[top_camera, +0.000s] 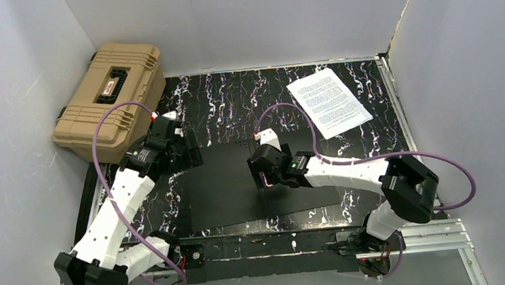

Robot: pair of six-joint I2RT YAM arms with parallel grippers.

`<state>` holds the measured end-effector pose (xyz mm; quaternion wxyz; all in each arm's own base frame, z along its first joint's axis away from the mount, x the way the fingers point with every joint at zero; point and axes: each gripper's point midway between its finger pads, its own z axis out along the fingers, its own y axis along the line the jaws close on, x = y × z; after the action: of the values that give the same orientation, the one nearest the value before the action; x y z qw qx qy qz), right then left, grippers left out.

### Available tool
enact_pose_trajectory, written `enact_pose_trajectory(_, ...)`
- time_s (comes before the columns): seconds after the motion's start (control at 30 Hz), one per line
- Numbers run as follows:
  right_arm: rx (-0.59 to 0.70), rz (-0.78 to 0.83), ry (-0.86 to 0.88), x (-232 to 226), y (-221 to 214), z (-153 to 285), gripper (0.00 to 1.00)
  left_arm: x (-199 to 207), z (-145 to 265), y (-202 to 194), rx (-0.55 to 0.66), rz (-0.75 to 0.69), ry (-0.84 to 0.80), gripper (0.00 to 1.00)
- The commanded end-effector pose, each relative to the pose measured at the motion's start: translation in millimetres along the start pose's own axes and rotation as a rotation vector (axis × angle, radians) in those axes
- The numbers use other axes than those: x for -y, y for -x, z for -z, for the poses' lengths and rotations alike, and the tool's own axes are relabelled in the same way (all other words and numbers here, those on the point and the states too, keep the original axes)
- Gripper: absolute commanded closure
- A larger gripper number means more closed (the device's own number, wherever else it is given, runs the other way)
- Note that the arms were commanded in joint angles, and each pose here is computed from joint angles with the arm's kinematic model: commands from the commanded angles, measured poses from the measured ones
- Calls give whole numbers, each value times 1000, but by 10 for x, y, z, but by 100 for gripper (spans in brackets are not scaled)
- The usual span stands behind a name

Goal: Put the files into the folder

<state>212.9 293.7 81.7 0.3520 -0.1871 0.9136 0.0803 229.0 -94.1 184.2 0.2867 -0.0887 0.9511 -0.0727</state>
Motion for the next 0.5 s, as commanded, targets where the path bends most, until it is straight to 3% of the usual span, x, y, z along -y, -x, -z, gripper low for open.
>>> enact_pose_trajectory(0.0,-6,-74,43,-104,49,-117,3,-83,196,41,61,-29,-6,29)
enact_pose_trajectory(0.27,-37,-159,9,-95,33,-384,7,-116,232,5,117,-62,-43,21)
enact_pose_trajectory(0.47,-33,-204,-15,-69,34,-530,19,-58,136,-78,113,-65,-92,20)
